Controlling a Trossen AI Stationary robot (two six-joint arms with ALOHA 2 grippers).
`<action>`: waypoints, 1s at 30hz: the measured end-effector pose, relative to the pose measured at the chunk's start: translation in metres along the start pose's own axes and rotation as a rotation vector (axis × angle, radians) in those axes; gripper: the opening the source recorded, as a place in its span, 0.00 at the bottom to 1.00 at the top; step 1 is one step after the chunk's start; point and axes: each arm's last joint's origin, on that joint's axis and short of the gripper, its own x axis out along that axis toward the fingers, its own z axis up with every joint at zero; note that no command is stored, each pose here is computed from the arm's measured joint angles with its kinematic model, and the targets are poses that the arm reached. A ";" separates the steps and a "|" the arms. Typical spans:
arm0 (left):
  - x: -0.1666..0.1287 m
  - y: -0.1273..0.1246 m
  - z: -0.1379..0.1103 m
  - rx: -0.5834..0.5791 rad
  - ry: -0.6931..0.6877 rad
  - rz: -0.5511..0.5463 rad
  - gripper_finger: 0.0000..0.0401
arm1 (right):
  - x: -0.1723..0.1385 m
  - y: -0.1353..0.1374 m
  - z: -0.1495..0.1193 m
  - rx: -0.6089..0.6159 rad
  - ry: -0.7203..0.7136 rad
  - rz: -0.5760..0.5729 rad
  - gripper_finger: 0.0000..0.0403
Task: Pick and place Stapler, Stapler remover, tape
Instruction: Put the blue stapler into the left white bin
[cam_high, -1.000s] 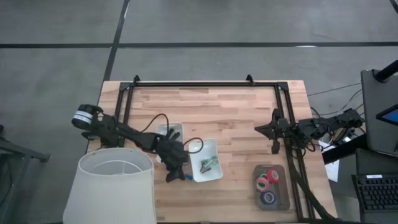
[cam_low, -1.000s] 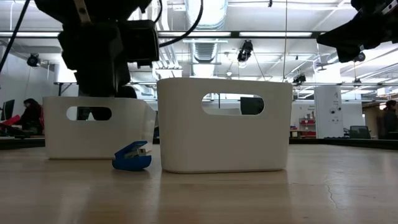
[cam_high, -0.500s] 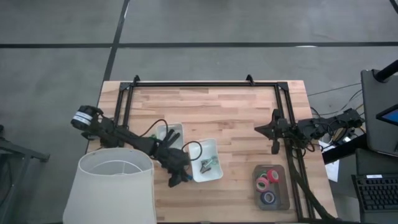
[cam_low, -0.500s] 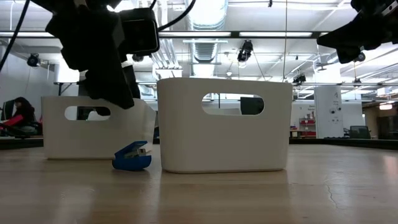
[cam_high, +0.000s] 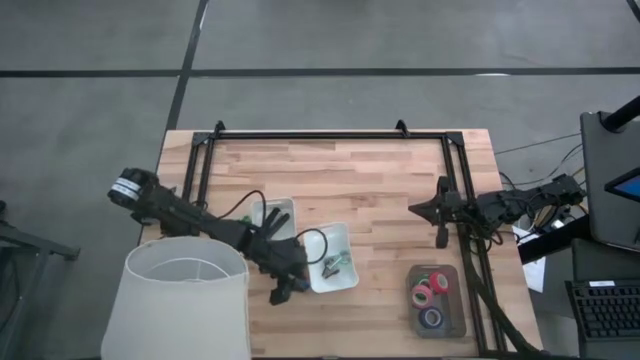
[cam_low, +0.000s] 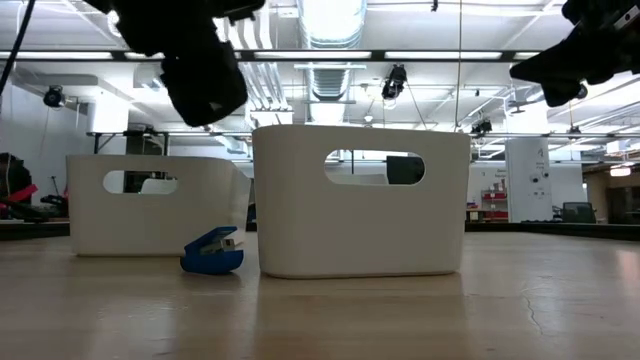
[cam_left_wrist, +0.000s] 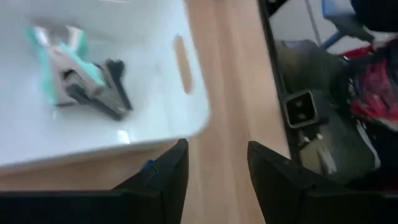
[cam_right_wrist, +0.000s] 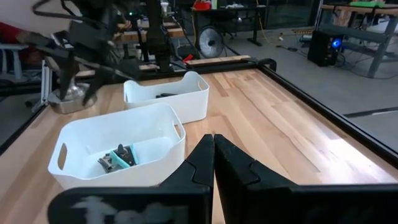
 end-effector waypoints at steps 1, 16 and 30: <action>0.001 -0.001 -0.001 0.003 0.006 -0.003 0.41 | 0.000 0.000 0.000 -0.002 0.003 -0.001 0.02; 0.007 -0.014 -0.002 -0.005 0.000 0.038 0.41 | 0.002 0.001 -0.003 -0.016 0.017 -0.003 0.02; 0.003 -0.020 -0.001 0.062 0.035 0.132 0.41 | 0.002 0.001 -0.003 -0.009 0.017 -0.004 0.02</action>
